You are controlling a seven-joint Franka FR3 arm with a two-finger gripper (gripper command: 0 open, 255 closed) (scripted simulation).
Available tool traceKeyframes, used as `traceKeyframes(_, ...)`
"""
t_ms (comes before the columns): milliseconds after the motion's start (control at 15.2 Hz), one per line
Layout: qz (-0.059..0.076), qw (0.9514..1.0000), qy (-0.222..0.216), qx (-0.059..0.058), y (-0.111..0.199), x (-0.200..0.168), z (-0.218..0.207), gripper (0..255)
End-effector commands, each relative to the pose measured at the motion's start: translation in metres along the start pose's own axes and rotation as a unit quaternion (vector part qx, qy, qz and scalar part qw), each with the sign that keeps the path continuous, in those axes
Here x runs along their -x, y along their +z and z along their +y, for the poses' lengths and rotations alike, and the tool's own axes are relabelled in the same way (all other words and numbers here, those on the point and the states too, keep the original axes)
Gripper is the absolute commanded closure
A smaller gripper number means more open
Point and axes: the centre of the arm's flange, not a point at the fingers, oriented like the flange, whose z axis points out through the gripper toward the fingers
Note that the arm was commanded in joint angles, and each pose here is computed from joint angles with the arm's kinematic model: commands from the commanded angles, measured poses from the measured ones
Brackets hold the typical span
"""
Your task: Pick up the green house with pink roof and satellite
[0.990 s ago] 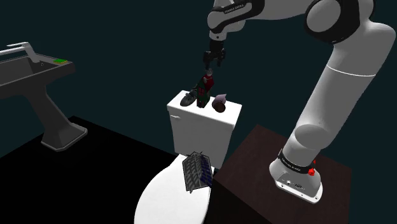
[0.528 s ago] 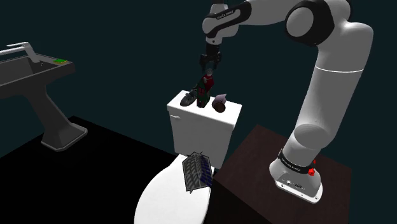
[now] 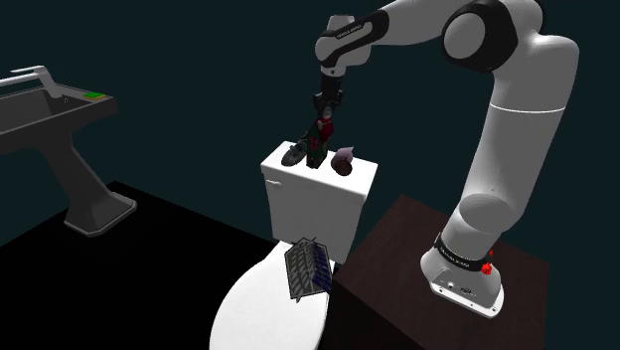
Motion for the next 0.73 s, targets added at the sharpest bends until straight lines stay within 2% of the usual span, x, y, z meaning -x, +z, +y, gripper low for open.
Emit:
traceKeyframes(0,-0.001,1.0000,0.000,0.000,0.001,0.000,0.000,255)
traceKeyframes(396,-0.001,1.0000,0.000,0.000,0.001,0.000,0.000,255)
traceKeyframes(660,-0.001,1.0000,0.000,0.000,-0.020,-0.001,-0.001,255)
